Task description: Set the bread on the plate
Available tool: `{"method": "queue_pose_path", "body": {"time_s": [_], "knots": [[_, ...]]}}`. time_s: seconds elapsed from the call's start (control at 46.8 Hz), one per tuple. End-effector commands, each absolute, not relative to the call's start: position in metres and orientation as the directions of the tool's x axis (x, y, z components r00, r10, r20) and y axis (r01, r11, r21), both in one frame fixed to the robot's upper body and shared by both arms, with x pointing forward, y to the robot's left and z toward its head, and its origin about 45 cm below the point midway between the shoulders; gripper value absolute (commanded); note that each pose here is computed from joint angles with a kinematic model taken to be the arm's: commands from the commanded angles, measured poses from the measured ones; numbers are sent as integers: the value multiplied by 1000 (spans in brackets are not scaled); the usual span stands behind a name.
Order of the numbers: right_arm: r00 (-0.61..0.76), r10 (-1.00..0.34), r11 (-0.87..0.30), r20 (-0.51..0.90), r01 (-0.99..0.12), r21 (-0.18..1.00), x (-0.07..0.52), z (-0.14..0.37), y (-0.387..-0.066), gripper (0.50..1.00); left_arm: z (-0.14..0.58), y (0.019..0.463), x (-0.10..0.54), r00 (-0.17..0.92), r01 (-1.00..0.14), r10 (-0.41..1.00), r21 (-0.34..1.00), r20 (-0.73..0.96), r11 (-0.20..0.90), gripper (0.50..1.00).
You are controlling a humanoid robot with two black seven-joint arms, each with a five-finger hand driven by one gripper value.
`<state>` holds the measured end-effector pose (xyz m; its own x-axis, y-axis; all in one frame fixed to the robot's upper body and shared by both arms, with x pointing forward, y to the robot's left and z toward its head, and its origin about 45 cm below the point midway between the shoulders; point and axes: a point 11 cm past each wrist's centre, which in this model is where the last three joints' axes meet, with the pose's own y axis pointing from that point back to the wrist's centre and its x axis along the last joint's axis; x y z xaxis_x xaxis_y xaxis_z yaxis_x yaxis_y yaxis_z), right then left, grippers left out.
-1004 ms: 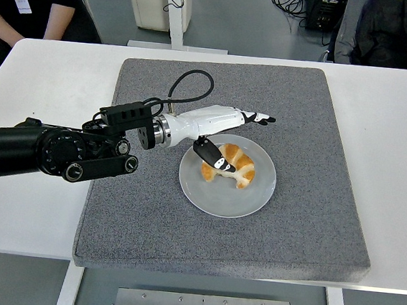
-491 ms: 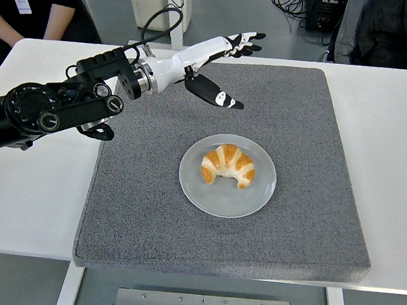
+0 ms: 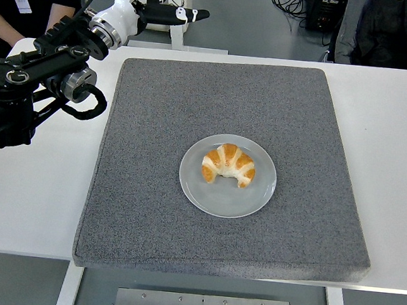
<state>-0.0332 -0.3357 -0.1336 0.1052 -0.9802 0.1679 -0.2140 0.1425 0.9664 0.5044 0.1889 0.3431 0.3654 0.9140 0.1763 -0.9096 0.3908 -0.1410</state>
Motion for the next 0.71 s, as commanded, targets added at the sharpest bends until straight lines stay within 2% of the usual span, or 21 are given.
{"method": "queue_pose_path", "body": {"time_s": [0.0, 0.235, 0.684], "knots": [[105, -980, 143, 168, -214, 966, -33, -134, -336, 1000, 343, 198, 506, 337, -922, 933, -156, 125, 354, 965], [105, -980, 141, 166, -214, 967, -33, -134, -335, 1000, 326, 213, 507, 271, -950, 962, -163, -9, 266, 965], [105, -980, 141, 166, -214, 967, -33, -134, -335, 1000, 286, 231, 506, 155, -987, 956, -74, -250, 140, 963]]}}
